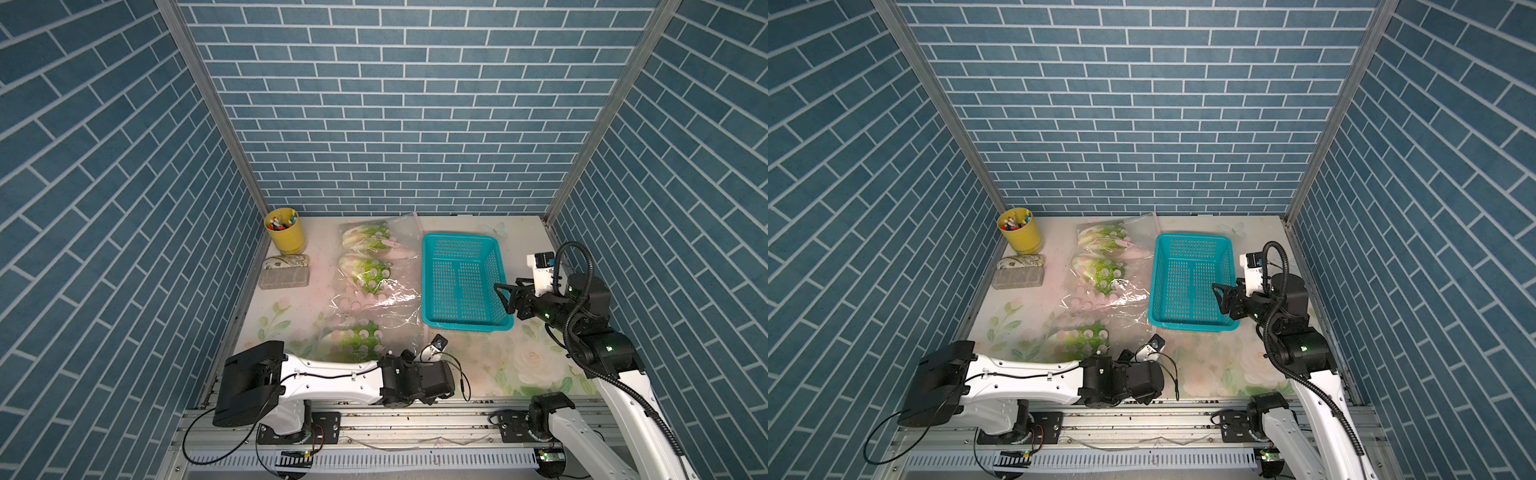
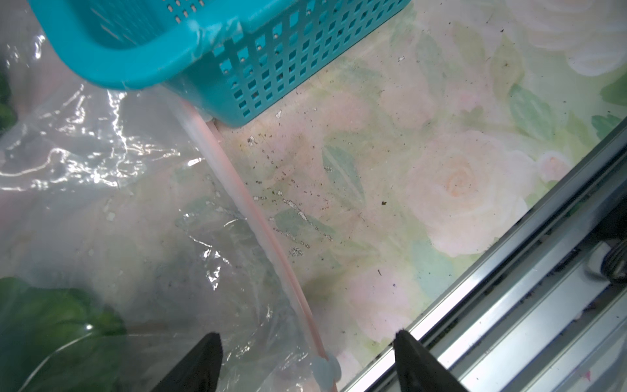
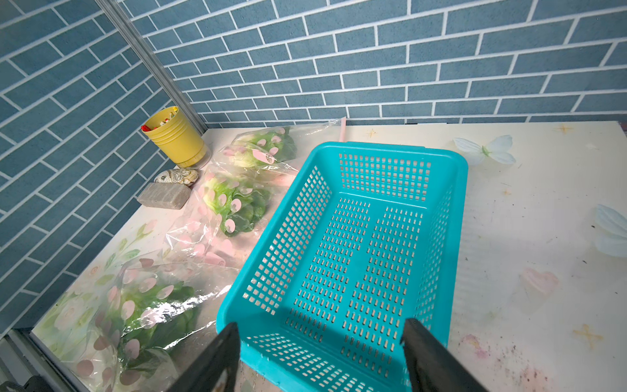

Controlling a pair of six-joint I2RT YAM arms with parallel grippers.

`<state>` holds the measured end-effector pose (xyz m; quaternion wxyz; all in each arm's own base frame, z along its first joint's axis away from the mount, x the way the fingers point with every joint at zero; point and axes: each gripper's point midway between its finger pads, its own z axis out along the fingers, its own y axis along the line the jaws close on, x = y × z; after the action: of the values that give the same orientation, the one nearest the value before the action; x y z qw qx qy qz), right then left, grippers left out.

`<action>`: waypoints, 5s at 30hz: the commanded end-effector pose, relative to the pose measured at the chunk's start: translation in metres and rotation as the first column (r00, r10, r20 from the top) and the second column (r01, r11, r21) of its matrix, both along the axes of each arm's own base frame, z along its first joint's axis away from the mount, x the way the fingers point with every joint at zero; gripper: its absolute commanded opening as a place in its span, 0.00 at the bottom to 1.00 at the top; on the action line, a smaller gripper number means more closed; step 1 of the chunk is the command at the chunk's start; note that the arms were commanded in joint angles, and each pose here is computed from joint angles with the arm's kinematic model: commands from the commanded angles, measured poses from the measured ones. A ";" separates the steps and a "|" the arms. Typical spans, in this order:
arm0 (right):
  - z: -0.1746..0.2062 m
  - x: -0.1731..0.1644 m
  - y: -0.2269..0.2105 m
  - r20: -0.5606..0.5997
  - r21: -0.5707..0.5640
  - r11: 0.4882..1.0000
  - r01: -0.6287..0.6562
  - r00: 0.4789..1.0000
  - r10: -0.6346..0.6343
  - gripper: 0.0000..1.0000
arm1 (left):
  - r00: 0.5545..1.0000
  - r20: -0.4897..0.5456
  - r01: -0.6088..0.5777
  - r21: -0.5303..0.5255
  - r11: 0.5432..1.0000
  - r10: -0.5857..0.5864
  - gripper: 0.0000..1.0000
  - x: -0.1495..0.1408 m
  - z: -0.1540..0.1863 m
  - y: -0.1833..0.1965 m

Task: Open the zip-top bag and take out the chinese cabbages
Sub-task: Adjust the zipper food storage bag at the center of the board.

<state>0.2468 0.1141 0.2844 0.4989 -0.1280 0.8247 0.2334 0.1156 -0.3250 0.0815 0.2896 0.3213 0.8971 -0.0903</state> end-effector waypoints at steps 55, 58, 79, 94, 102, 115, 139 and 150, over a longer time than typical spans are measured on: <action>-0.048 -0.079 0.251 0.007 -0.508 0.026 -0.861 0.027 1.000 0.76 | 0.989 0.028 -0.142 -0.150 0.978 0.148 0.00 0.008 0.090 0.162; -0.059 -0.088 0.259 -0.013 -0.506 -0.019 -0.862 -0.015 1.000 0.74 | 0.990 0.036 -0.128 -0.166 0.978 0.136 0.00 0.008 0.094 0.161; -0.052 -0.087 0.293 0.072 -0.636 0.010 -0.772 -0.046 0.996 0.70 | 0.995 0.029 -0.085 -0.202 0.976 0.093 0.00 0.005 0.097 0.150; -0.064 -0.093 0.314 0.059 -0.612 -0.052 -0.789 -0.111 0.992 0.51 | 0.996 0.029 -0.081 -0.205 0.975 0.088 0.00 0.005 0.100 0.148; -0.075 -0.096 0.318 0.037 -0.595 -0.076 -0.800 -0.121 0.992 0.31 | 0.995 0.032 -0.083 -0.200 0.976 0.091 0.00 0.005 0.101 0.150; -0.090 -0.100 0.315 -0.004 -0.576 -0.103 -0.811 -0.123 0.992 0.46 | 0.995 0.042 -0.085 -0.199 0.976 0.095 0.00 0.006 0.103 0.153; -0.099 -0.086 0.312 -0.032 -0.544 0.020 -0.839 0.045 0.999 0.00 | 0.966 0.137 -0.178 -0.267 0.947 0.220 1.00 0.019 0.126 0.184; -0.059 -0.036 0.312 0.140 -0.486 0.419 -0.767 0.405 0.904 0.00 | 0.923 0.267 -0.133 -0.458 0.879 0.279 1.00 0.024 0.172 0.217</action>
<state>0.1885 0.4193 0.1763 0.3452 -0.7235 0.5333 0.2701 0.1352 -0.1148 0.2411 0.4808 0.1584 0.8362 -0.2111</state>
